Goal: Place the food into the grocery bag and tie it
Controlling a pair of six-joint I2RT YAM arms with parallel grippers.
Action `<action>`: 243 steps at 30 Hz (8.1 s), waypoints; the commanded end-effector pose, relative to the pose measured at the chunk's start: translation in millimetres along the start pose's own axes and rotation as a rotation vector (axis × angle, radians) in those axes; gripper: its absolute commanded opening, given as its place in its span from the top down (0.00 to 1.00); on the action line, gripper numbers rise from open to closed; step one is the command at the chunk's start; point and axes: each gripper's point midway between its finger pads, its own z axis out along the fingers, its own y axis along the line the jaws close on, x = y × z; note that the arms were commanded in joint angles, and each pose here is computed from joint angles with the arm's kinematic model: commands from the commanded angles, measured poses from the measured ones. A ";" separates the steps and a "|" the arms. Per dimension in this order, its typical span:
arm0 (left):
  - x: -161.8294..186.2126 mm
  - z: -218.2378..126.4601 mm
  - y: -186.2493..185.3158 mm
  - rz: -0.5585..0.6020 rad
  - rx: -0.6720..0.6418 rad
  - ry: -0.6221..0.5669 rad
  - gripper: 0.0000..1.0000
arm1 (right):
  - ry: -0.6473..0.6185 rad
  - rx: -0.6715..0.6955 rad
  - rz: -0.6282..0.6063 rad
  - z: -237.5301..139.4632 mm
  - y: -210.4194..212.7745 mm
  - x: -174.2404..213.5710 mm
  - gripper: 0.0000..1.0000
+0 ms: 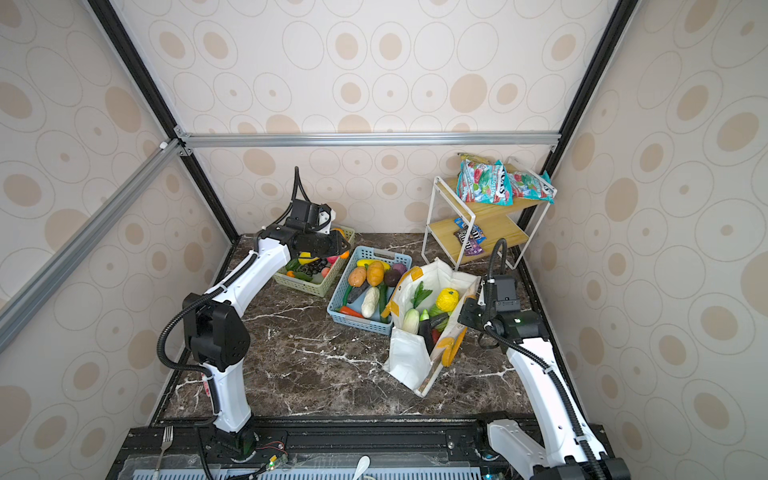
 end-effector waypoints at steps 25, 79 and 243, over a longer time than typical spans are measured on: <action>49.0 10.6 47.0 0.209 -0.441 0.099 0.66 | 0.032 -0.002 0.017 -0.3 -4.1 13.6 1.00; 132.4 61.3 97.9 0.279 -0.723 0.247 0.72 | 0.050 0.001 0.023 5.5 -5.2 16.9 1.00; 185.9 122.3 -43.9 0.057 0.049 0.347 0.60 | 0.075 0.008 0.015 -0.2 -9.0 27.4 1.00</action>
